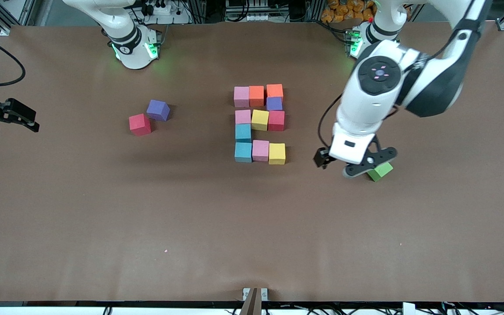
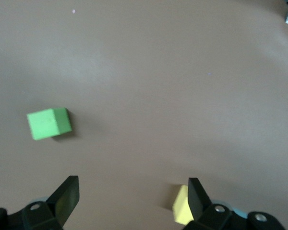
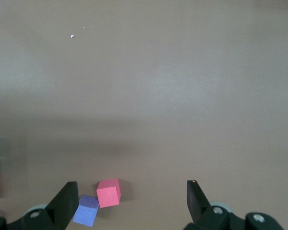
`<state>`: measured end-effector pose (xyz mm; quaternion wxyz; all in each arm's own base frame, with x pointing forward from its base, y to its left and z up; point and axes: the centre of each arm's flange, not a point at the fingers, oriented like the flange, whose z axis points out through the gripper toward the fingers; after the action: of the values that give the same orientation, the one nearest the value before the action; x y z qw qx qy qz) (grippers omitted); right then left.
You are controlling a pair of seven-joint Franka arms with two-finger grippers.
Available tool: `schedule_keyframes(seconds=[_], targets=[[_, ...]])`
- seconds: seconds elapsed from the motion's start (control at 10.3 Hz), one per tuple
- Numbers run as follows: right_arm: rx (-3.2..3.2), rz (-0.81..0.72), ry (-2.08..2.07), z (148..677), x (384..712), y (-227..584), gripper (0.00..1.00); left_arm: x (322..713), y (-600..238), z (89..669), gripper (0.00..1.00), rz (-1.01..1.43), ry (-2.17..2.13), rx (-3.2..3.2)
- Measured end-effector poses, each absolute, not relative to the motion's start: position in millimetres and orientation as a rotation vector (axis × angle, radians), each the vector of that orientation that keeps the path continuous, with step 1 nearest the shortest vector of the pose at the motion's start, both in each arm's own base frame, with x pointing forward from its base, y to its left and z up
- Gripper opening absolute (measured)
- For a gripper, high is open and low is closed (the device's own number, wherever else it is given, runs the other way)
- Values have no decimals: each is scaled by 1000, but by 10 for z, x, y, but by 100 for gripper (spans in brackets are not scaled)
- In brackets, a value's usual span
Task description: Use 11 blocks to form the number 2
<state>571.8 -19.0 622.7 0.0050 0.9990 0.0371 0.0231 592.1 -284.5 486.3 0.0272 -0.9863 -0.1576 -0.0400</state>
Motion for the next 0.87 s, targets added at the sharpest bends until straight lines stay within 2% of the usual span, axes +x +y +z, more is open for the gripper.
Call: schedule_keyframes(seconds=[0.87], targets=[[3126, 80, 86, 6241, 5715, -295, 100, 5860, -1542, 5676, 100, 9, 20, -3107]])
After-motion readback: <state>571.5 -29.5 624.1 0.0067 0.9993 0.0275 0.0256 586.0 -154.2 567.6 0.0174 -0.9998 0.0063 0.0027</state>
